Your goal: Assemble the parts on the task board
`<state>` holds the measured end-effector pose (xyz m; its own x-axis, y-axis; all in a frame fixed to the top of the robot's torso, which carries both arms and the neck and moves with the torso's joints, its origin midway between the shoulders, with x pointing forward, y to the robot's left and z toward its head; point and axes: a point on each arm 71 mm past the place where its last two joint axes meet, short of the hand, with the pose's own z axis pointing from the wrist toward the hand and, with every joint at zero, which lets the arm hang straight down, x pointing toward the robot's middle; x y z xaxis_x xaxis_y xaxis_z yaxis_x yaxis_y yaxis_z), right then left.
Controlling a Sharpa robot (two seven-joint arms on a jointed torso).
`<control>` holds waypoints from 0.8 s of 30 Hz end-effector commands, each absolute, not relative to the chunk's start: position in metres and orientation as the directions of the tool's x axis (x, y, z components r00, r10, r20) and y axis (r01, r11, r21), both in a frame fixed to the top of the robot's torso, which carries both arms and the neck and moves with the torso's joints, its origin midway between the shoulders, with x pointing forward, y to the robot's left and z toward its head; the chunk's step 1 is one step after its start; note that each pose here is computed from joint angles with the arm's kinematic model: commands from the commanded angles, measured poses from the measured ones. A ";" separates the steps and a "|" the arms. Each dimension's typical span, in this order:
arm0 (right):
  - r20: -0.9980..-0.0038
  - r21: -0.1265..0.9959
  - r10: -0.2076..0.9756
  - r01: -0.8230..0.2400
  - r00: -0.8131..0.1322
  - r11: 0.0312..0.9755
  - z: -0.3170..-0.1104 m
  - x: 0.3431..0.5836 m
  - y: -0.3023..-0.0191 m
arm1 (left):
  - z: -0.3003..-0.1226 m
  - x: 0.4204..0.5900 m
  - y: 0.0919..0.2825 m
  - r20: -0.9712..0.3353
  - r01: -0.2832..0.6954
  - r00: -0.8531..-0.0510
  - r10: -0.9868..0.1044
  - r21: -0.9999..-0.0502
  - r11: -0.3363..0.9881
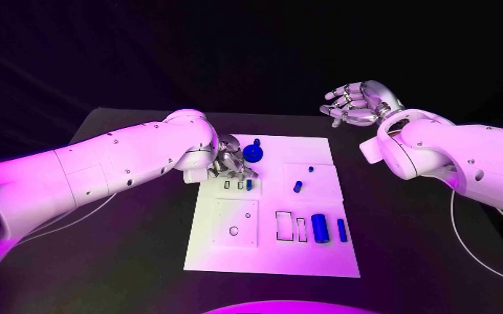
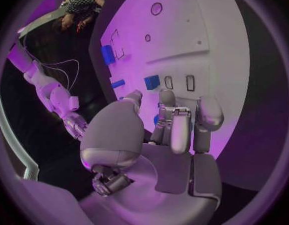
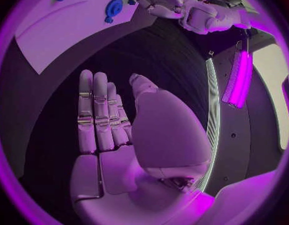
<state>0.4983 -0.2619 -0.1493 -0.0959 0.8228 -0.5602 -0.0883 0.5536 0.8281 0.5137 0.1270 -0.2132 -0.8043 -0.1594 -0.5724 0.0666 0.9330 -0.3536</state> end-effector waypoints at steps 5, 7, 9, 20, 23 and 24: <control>-0.471 0.880 0.878 -0.116 -0.082 0.461 -0.147 0.502 -0.260 | -0.214 0.512 0.125 -0.557 0.087 -0.821 -0.126 -0.340 0.936; -0.463 0.884 0.882 -0.114 -0.084 0.453 -0.147 0.502 -0.259 | -0.214 0.511 0.124 -0.556 0.089 -0.822 -0.124 -0.340 0.936; -0.459 0.887 0.884 -0.112 -0.086 0.449 -0.147 0.503 -0.259 | -0.214 0.511 0.124 -0.555 0.090 -0.823 -0.122 -0.339 0.936; -0.452 0.890 0.887 -0.106 -0.089 0.443 -0.148 0.505 -0.258 | -0.215 0.510 0.122 -0.545 0.090 -0.830 -0.120 -0.343 0.935; -0.452 0.891 0.888 -0.105 -0.091 0.442 -0.148 0.505 -0.257 | -0.215 0.510 0.121 -0.542 0.090 -0.832 -0.119 -0.344 0.935; -0.452 0.891 0.888 -0.105 -0.092 0.442 -0.149 0.505 -0.257 | -0.216 0.510 0.121 -0.541 0.090 -0.833 -0.119 -0.344 0.934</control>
